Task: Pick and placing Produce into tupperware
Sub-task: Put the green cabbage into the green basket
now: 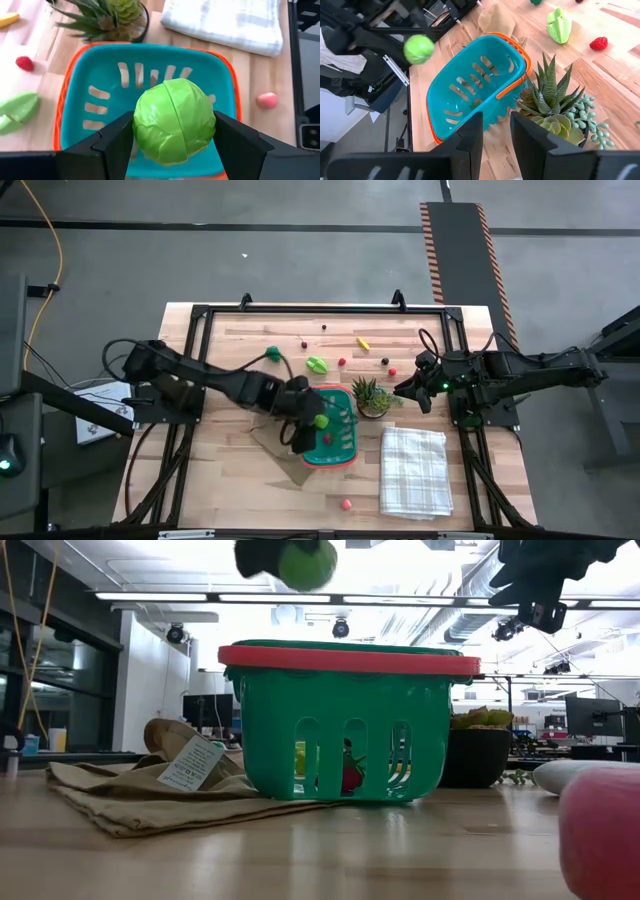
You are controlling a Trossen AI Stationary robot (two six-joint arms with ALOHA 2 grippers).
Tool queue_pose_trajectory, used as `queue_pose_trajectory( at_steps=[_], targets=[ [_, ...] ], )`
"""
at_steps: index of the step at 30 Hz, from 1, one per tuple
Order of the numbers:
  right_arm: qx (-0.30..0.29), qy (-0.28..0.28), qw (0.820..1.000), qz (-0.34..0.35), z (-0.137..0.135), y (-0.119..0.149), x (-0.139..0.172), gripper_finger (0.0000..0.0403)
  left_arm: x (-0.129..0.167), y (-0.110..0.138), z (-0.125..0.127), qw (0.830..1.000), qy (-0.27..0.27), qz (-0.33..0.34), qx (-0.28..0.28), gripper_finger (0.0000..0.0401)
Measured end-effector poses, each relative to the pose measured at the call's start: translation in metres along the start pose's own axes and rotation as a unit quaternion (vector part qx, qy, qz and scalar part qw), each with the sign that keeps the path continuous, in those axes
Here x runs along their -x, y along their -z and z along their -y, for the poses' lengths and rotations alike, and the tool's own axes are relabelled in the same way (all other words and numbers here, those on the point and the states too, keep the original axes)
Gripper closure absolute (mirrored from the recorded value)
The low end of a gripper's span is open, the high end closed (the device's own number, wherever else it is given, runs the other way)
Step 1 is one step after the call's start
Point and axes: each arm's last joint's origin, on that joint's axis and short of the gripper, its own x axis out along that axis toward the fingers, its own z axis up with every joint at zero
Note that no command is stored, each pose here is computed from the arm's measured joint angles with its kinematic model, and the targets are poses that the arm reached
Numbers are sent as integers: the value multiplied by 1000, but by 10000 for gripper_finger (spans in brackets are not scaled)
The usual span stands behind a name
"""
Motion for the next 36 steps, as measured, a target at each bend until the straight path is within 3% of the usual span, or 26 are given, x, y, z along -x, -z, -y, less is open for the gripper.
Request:
queue_pose_trajectory(
  at_steps=[7, 17, 36],
  targets=[
    [-4, -2, 1000, 2, 0, 0, 0, 313, -33, -5, -20, 999, 2, -31, -8, 164],
    [-4, -2, 1000, 2, 0, 0, 0, 313, -82, 6, -20, 995, -3, -89, -34, 164],
    [0, 8, 1000, 12, 0, -1, 0, 313, -91, 7, -25, 994, -16, -95, -48, 158]
  ],
)
